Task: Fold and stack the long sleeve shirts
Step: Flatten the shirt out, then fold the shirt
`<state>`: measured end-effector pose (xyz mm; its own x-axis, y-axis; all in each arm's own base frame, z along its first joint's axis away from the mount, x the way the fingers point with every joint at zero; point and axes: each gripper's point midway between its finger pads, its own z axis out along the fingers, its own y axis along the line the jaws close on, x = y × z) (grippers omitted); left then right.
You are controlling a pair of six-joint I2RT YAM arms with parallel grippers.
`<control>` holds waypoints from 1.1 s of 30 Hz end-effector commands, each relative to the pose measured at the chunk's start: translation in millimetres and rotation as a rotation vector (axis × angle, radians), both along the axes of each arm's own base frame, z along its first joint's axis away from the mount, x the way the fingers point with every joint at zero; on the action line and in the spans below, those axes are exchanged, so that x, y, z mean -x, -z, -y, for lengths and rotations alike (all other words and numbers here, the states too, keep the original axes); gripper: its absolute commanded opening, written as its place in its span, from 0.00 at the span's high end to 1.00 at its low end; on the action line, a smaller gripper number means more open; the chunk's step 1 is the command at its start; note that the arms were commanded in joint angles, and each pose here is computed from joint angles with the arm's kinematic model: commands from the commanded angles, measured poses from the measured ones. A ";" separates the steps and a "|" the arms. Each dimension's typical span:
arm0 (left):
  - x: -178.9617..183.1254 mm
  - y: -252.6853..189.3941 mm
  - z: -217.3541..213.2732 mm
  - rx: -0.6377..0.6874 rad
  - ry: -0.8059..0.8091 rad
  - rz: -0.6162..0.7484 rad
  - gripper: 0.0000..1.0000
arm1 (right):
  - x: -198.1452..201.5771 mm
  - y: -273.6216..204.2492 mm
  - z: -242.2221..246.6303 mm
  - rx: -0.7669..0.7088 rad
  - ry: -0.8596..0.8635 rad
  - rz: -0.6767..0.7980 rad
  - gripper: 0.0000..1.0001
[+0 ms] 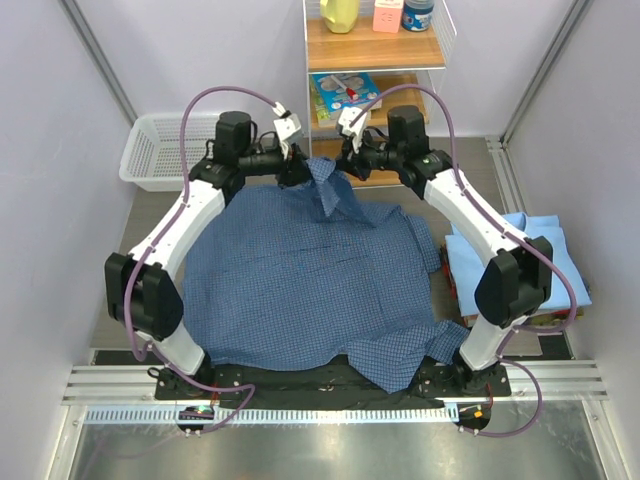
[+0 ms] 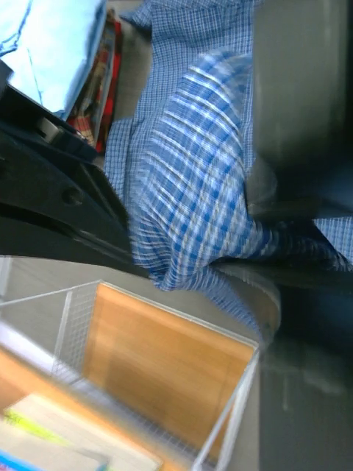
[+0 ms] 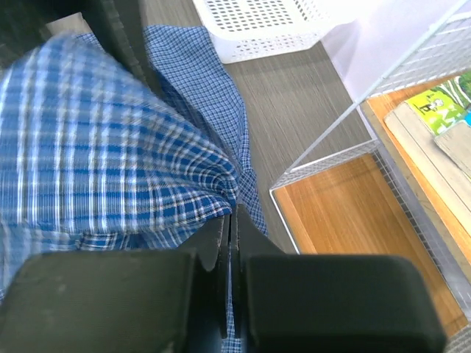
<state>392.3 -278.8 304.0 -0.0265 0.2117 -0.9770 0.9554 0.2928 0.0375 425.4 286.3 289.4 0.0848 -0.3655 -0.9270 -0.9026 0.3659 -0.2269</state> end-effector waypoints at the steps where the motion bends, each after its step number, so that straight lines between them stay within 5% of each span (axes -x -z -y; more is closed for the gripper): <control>1: -2.9 -0.5 -40.5 -0.059 -0.098 -0.017 0.60 | -11.6 -51.0 21.6 -0.047 0.099 0.105 0.99; 2: -7.6 9.0 -56.5 -0.091 -0.148 -0.039 0.49 | -11.7 -54.5 28.8 -0.055 0.112 0.102 0.99; 4: -20.1 38.5 -107.4 -0.187 -0.234 -0.056 0.46 | -8.6 -53.4 42.6 -0.060 0.127 0.069 0.99; 10: 35.5 167.3 -206.4 -0.608 -0.203 -0.313 0.46 | 8.8 -19.4 65.4 0.035 0.132 0.026 0.99; 20: 102.8 269.5 -251.4 -0.890 -0.152 -0.577 0.54 | 49.5 52.4 106.3 0.171 0.140 -0.180 0.99; 25: 123.5 271.2 -250.3 -0.889 -0.122 -0.604 0.56 | 79.7 39.1 129.9 0.186 0.107 -0.154 0.99; 28: 123.2 258.0 -252.2 -0.779 -0.141 -0.687 0.59 | 109.1 50.9 130.3 0.235 0.008 -0.198 0.99; 33: 52.9 188.4 -267.5 -0.539 -0.318 -0.533 0.57 | 142.1 95.6 160.1 0.422 -0.029 -0.255 0.99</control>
